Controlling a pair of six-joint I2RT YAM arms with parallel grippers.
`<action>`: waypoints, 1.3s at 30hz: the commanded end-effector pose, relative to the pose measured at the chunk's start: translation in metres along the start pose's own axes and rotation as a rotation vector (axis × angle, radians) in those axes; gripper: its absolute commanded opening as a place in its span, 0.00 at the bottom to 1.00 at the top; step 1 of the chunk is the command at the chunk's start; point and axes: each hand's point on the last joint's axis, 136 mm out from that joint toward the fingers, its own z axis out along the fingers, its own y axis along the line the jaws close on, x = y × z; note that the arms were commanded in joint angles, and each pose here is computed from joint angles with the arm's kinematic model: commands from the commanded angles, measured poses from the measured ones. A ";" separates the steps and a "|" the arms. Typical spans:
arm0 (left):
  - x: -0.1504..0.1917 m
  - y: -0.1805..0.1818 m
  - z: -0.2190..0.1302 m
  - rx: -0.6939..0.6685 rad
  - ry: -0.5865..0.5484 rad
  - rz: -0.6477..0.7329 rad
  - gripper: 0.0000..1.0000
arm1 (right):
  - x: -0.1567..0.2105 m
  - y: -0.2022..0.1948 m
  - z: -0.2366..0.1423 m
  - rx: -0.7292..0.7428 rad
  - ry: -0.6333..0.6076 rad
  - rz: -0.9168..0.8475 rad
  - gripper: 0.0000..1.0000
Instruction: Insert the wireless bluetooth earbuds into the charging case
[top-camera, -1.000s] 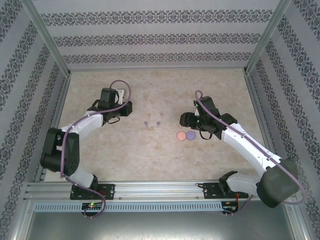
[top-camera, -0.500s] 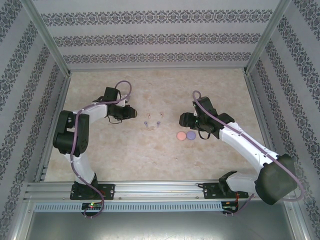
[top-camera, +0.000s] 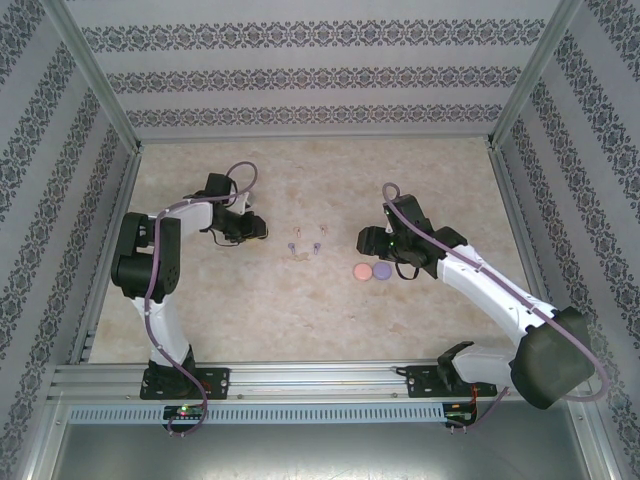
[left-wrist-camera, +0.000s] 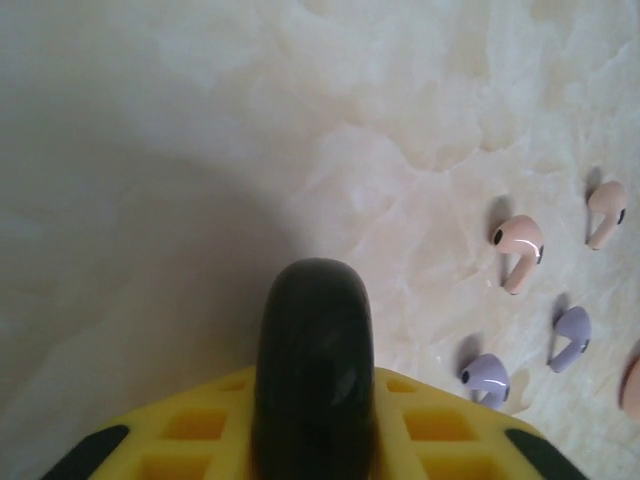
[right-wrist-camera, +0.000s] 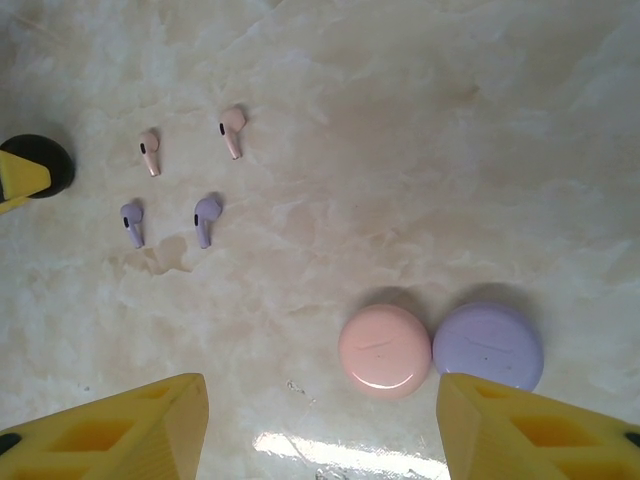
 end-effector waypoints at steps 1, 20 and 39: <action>0.004 0.021 -0.002 -0.065 0.036 -0.019 0.32 | 0.002 -0.002 0.003 0.028 0.002 -0.004 0.62; -0.033 0.058 -0.038 -0.153 -0.048 -0.052 0.50 | 0.036 -0.005 0.022 0.155 0.097 -0.082 0.70; -0.062 -0.110 -0.153 0.120 -0.505 0.237 0.54 | 0.037 0.004 0.056 0.195 0.179 -0.242 0.70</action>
